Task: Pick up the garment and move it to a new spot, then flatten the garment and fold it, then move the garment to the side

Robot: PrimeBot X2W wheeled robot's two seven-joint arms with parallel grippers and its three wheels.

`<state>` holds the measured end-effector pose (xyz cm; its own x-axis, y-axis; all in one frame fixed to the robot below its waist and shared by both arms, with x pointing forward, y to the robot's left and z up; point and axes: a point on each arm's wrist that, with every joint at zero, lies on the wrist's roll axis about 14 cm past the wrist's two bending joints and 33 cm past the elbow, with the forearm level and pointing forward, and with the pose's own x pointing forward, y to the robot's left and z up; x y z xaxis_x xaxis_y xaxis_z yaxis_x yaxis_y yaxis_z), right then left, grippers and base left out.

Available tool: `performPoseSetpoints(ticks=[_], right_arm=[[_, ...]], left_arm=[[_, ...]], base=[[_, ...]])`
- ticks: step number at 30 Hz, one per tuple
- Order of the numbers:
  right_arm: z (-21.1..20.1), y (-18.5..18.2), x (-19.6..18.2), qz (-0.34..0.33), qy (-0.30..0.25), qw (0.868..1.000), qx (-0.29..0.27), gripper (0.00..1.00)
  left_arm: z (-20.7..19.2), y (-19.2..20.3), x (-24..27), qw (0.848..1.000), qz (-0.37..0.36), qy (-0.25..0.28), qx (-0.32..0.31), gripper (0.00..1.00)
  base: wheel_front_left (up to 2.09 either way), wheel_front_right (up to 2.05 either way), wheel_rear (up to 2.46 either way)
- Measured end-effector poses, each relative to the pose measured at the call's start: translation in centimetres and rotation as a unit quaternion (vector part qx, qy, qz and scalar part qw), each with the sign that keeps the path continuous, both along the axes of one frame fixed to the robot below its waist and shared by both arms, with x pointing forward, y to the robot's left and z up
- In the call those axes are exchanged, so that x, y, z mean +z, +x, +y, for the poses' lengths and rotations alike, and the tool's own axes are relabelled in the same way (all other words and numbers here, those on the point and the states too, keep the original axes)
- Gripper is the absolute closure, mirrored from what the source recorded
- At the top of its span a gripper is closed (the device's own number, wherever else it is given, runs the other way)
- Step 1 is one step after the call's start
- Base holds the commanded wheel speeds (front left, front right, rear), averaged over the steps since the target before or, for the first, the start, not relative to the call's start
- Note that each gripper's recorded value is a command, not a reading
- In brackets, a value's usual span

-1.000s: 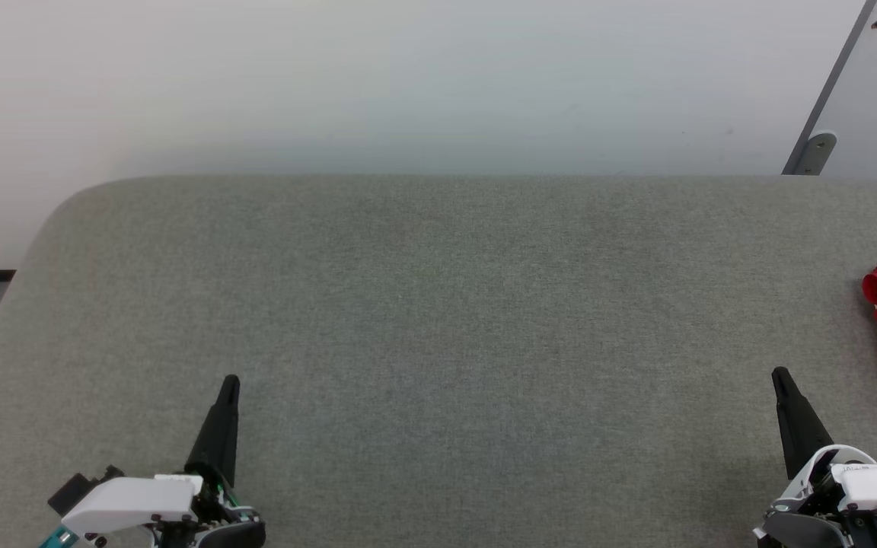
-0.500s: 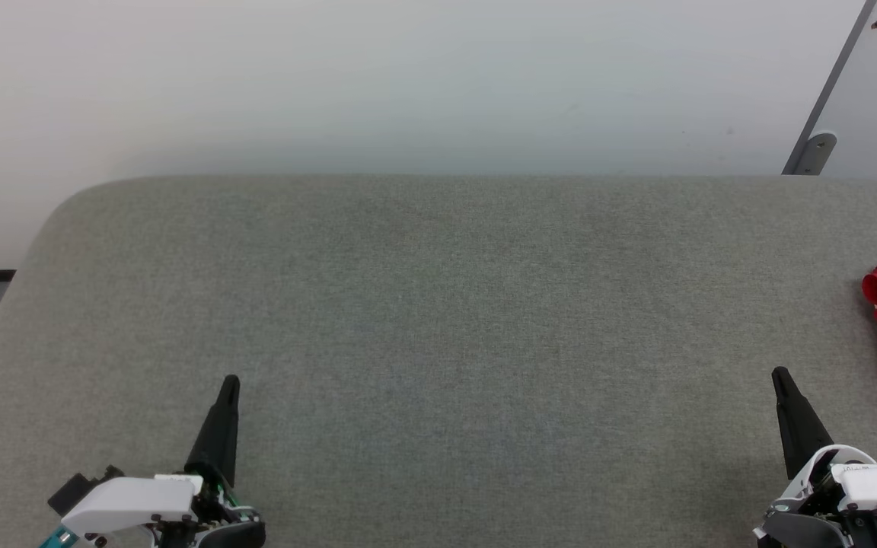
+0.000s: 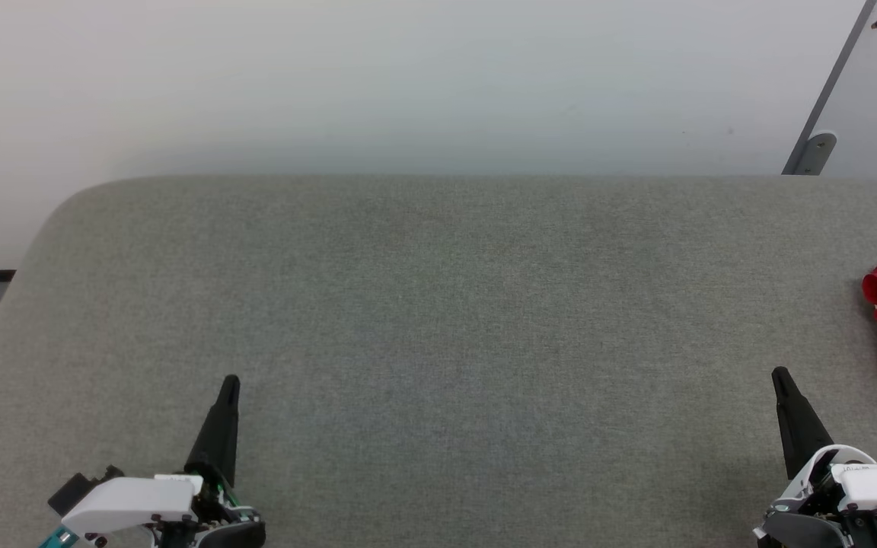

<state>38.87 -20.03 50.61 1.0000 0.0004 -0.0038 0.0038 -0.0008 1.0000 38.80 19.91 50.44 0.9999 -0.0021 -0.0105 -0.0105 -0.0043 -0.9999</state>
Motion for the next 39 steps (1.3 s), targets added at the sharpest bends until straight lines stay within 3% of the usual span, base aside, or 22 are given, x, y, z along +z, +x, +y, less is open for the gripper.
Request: performPoseSetpoints(ticks=[39], right_arm=[[0.00, 0.00, 0.00, 0.000, 0.000, 1.000, 0.000, 1.00]], left_arm=[[0.00, 0.00, 0.01, 1.000, 0.000, 0.000, 0.000, 1.00]], base=[[0.00, 0.00, 0.00]])
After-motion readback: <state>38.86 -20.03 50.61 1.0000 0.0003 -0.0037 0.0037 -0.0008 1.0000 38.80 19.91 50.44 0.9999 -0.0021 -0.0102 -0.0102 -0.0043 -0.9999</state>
